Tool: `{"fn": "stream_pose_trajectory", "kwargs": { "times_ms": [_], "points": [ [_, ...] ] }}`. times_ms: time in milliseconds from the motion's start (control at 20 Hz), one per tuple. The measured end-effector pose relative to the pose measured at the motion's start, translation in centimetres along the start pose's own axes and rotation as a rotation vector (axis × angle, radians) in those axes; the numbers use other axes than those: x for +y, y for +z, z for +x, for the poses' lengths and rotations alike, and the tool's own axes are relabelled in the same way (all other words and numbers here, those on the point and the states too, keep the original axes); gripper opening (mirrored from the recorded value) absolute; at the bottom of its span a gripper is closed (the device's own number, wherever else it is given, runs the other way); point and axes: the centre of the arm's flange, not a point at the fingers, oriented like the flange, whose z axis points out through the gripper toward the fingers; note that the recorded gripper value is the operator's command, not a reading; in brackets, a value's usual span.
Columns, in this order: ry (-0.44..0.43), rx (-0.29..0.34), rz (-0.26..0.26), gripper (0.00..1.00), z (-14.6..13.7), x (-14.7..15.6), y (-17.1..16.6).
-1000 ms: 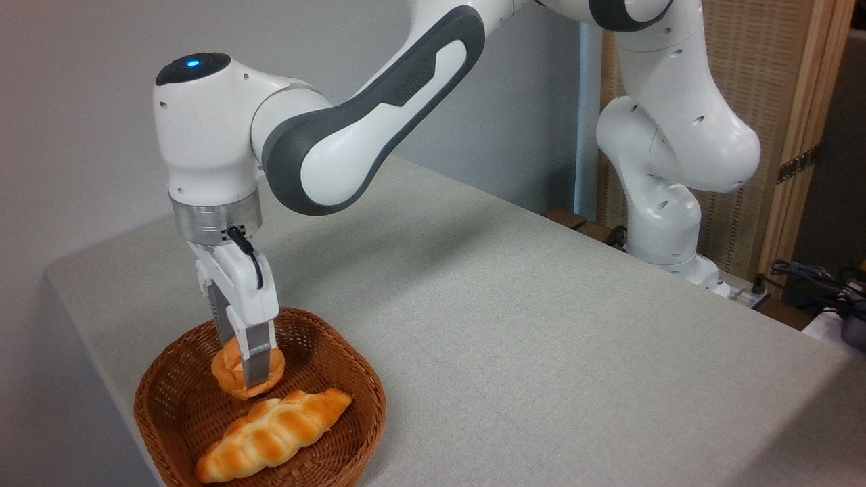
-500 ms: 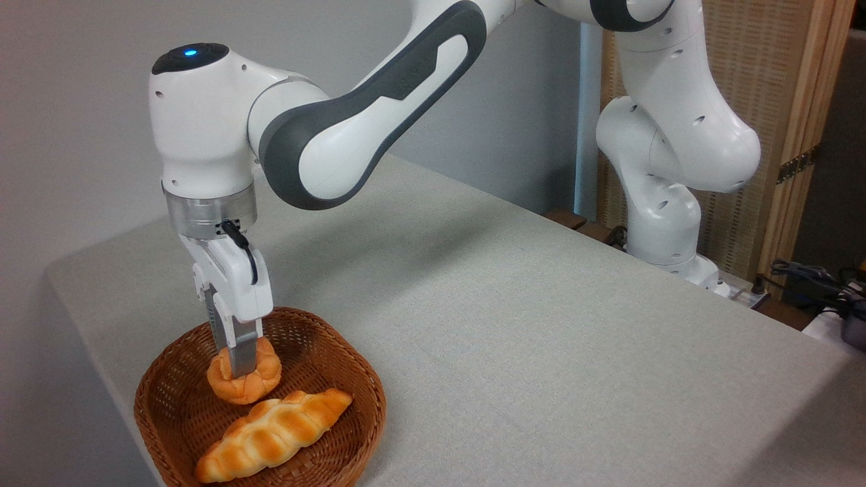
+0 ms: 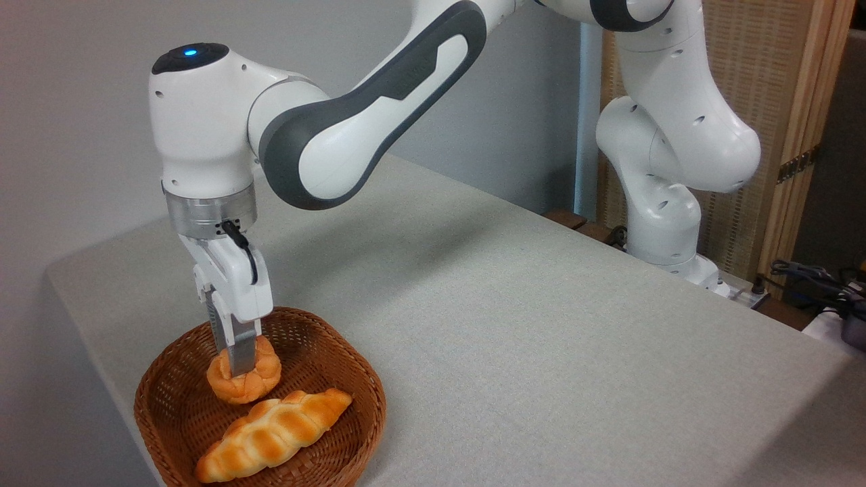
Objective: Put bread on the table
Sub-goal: 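Close the gripper fingers around the round bun, then lift the bun up out of the wicker basket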
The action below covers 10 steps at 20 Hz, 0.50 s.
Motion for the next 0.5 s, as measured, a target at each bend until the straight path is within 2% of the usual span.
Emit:
{"fn": "stream_pose_trajectory", "kwargs": {
  "times_ms": [250, 300, 500],
  "points": [
    [0.000, 0.000, 0.000, 0.09, 0.0, 0.0, 0.0],
    [0.000, 0.000, 0.000, 0.06, 0.0, 0.0, 0.0],
    [0.000, 0.016, 0.012, 0.05, 0.4, -0.3, -1.0]
  ]
}}
